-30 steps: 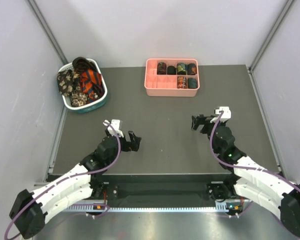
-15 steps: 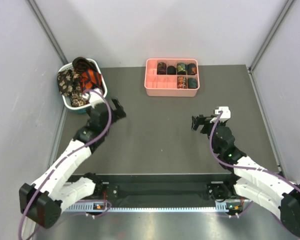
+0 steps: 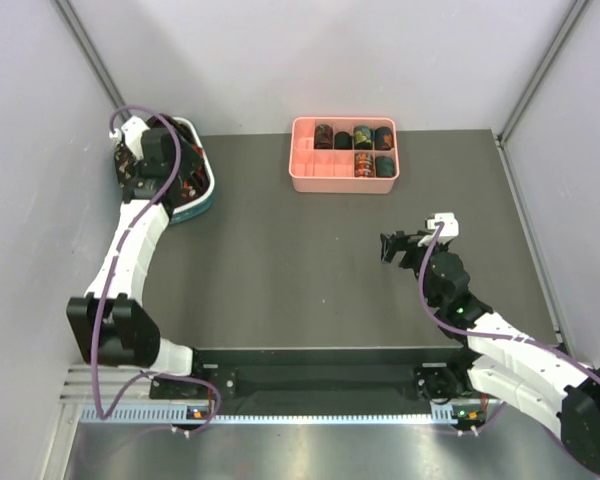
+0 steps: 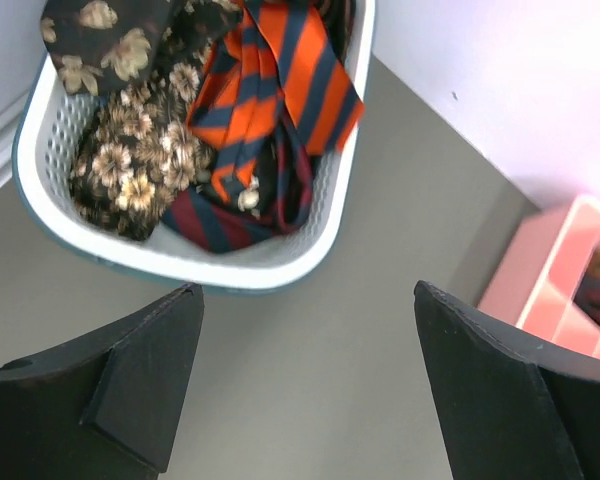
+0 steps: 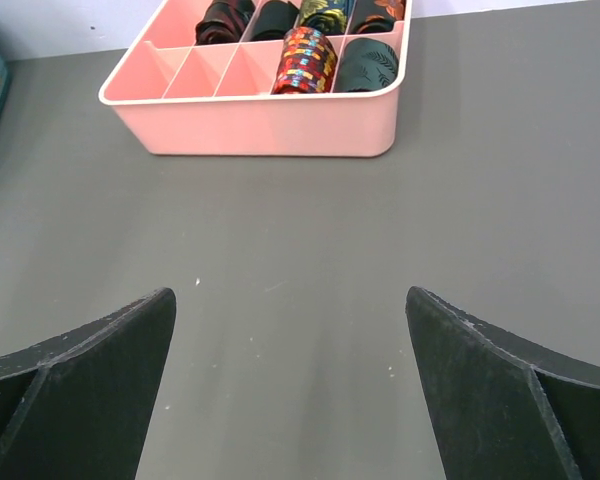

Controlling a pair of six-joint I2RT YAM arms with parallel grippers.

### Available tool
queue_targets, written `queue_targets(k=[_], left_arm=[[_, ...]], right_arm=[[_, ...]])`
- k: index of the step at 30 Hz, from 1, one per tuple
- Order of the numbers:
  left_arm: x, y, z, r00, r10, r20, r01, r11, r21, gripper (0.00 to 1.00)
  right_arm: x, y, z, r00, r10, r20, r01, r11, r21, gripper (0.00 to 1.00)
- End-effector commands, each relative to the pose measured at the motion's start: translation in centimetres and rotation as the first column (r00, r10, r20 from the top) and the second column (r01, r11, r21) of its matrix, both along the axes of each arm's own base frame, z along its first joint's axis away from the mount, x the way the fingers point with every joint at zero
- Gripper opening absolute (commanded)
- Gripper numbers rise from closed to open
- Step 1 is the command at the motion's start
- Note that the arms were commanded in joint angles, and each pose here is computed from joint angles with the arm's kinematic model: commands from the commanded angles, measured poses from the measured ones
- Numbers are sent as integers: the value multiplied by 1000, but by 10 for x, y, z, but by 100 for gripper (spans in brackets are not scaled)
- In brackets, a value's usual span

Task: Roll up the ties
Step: Grab a tie with the left arm

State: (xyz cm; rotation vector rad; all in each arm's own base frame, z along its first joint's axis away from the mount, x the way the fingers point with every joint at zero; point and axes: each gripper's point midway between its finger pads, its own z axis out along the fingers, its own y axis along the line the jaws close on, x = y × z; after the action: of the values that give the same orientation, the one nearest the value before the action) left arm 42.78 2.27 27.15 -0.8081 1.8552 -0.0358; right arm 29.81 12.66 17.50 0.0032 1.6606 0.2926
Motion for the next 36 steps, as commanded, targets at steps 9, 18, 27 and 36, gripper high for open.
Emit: queue_targets(k=[9, 18, 27, 36], left_arm=[[73, 48, -30, 991, 124, -55, -124, 992, -1, 89], [121, 81, -90, 972, 167, -164, -155, 984, 85, 88], [145, 105, -136, 947, 172, -271, -140, 981, 132, 86], [156, 95, -124, 964, 80, -252, -52, 992, 119, 19]], right_arm=[[0, 7, 6, 999, 34, 33, -35, 999, 26, 97], [0, 7, 6, 999, 38, 34, -39, 999, 22, 96], [1, 9, 8, 998, 46, 36, -46, 999, 22, 96], [2, 10, 7, 998, 47, 34, -48, 999, 17, 95]])
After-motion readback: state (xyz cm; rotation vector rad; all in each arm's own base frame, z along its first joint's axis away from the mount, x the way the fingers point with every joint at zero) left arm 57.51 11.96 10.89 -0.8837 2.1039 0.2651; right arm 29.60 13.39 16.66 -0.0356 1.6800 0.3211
